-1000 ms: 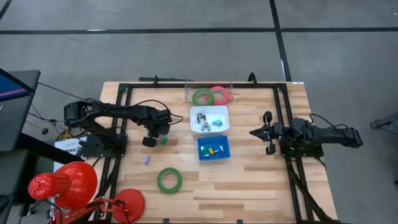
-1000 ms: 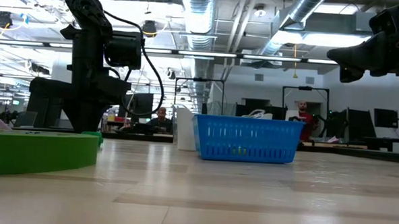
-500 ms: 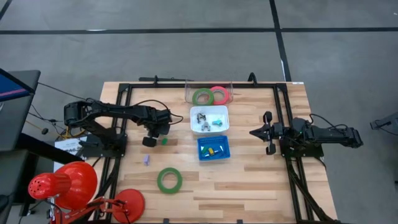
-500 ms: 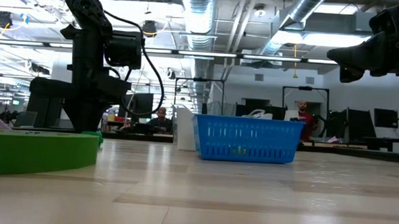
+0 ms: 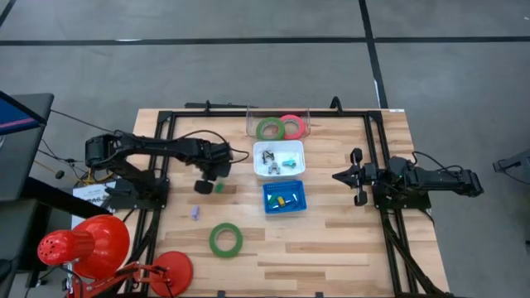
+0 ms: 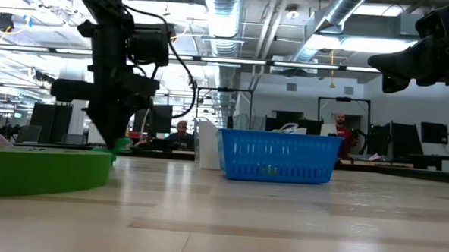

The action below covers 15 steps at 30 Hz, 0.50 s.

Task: Pick and place Stapler, Stapler remover, tape
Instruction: Put the top green stapler into the blue bin

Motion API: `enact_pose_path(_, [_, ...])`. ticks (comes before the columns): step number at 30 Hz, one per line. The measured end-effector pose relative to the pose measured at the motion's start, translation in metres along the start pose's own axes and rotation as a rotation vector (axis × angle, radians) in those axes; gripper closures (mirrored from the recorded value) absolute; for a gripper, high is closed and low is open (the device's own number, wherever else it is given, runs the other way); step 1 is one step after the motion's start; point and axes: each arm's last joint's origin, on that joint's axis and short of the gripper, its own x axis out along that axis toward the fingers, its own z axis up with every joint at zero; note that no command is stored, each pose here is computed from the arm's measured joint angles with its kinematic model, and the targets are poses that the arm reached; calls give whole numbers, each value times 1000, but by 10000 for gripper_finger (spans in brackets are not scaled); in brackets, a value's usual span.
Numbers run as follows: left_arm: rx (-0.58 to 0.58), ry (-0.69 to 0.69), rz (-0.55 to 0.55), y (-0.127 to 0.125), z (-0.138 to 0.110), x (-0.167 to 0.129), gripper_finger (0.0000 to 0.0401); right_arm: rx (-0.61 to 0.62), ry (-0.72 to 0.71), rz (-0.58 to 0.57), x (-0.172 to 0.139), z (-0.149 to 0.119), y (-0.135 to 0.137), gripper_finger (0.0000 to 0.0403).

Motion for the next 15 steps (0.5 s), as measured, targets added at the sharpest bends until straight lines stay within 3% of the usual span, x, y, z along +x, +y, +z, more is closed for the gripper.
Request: enact_pose_path(15, [-36, -213, 124, 19, 25, -56, 327, 0, 0, 0, 0, 0, 0, 402])
